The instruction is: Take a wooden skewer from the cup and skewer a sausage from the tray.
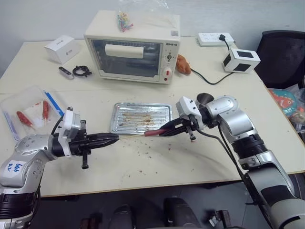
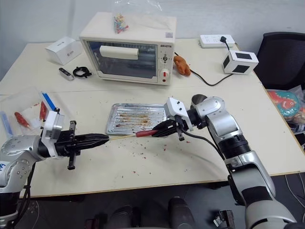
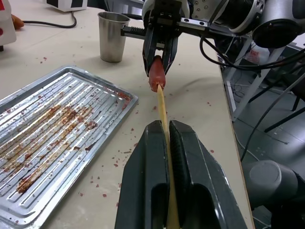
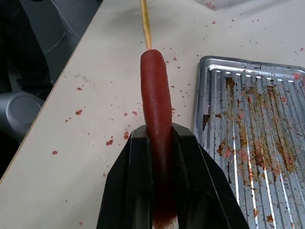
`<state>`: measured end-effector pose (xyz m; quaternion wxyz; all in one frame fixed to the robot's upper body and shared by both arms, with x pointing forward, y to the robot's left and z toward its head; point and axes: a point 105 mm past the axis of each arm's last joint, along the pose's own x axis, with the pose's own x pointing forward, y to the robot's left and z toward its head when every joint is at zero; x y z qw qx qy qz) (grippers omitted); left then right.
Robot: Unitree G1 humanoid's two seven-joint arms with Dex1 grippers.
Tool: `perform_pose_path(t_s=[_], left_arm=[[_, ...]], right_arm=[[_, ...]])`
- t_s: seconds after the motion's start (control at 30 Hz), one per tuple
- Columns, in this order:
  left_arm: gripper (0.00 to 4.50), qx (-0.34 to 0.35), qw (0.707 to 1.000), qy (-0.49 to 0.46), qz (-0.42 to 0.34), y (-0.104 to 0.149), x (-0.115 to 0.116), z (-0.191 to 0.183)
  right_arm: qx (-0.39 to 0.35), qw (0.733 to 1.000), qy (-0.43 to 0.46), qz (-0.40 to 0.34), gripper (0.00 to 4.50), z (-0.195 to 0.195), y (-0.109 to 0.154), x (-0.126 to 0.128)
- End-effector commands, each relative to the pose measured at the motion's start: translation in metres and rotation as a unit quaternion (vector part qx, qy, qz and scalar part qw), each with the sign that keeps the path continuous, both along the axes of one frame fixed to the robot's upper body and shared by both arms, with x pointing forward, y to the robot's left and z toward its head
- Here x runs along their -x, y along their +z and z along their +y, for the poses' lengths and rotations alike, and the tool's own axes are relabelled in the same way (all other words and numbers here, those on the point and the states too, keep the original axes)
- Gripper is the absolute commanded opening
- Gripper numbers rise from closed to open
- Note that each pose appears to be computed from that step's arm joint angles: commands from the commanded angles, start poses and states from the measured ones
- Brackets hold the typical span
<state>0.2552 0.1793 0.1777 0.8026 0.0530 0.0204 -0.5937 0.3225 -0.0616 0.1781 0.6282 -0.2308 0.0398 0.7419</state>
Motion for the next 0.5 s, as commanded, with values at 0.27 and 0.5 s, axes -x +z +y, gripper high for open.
perform_pose_path(t_s=[0.27,0.5], left_arm=[[0.00,0.009,1.000,-0.012,-0.020,0.005,-0.001,-0.008],[0.00,0.013,0.999,-0.031,-0.025,0.005,-0.005,-0.022]], right_arm=[[-0.024,0.999,0.021,-0.016,0.24,0.006,0.014,0.007],[-0.032,0.998,0.050,-0.017,0.24,0.020,0.017,0.017]])
